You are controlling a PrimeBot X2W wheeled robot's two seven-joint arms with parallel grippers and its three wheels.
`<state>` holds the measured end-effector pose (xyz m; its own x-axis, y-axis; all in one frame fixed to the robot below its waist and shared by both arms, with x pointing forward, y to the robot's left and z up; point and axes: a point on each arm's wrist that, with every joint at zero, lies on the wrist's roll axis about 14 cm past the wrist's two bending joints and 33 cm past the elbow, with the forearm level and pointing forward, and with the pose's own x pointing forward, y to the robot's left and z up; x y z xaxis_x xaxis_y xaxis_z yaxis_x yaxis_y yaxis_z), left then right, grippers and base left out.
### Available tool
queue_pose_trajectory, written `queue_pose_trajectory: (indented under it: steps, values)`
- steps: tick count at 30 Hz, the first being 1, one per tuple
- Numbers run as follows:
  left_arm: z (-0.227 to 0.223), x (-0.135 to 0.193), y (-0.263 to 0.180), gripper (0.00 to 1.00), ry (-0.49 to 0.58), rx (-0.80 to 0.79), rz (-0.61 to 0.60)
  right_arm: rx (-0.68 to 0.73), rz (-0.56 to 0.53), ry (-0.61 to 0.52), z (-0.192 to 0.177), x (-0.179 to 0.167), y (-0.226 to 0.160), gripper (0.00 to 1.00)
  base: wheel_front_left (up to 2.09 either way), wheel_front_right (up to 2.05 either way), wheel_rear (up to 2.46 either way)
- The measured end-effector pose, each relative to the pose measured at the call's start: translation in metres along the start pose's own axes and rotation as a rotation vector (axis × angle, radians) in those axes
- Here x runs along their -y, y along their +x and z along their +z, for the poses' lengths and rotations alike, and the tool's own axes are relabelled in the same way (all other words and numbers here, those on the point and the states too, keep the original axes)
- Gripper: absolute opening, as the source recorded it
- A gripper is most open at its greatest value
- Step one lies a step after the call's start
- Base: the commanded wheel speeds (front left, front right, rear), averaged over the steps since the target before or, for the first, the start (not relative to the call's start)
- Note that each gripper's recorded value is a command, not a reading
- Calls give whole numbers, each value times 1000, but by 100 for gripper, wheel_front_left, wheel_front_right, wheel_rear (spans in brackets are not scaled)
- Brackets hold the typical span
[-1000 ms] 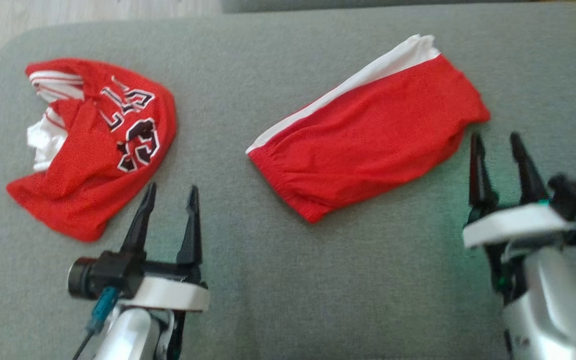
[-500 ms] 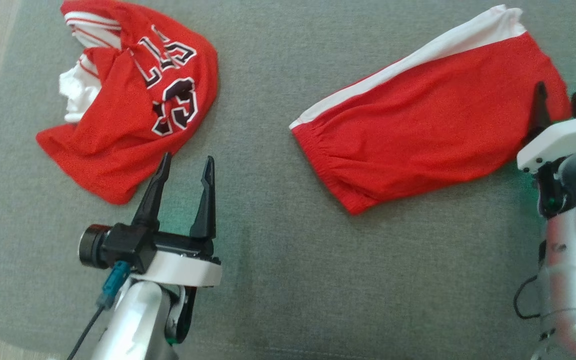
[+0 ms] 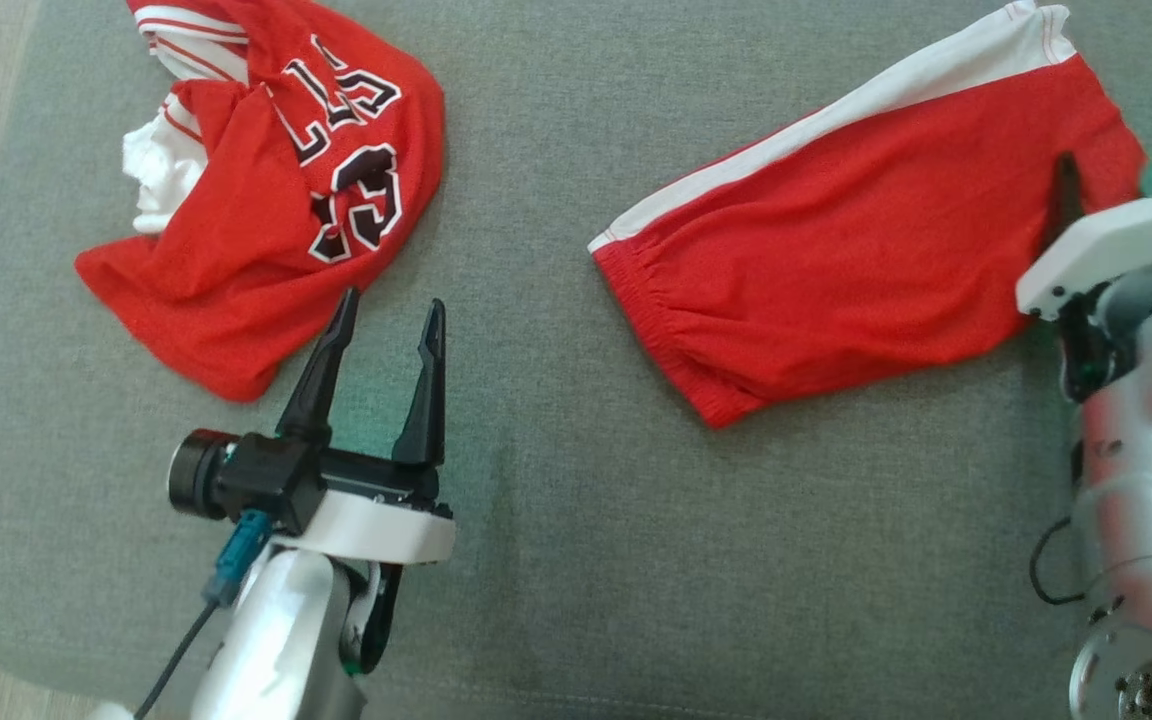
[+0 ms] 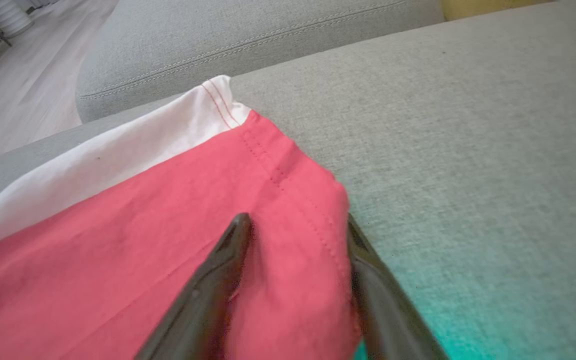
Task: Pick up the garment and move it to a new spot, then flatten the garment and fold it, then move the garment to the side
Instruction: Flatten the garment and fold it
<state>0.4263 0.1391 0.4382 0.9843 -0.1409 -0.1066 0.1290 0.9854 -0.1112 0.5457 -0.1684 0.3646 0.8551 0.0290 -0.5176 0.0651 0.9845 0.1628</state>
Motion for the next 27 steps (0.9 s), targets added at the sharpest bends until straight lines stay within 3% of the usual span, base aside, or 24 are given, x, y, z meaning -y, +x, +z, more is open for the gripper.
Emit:
queue_pose_trajectory:
  steps: [9, 14, 21, 27]
  values:
    - [13, 3, 2, 100, 3, 37, -8, 66, -1, 31, 10, 7, -15, 0, 0, 0, 0]
    - [25, 6, 0, 100, 1, 69, -12, 171, -97, 71, 35, 57, -37, 0, 0, 0, 0]
    - [28, 17, -8, 100, -8, 78, -35, 158, -285, 173, 2, 136, -85, 0, 0, 0, 0]
    - [25, 18, -12, 100, -12, 69, -35, 178, -324, 224, -5, 145, -97, 0, 0, 0, 0]
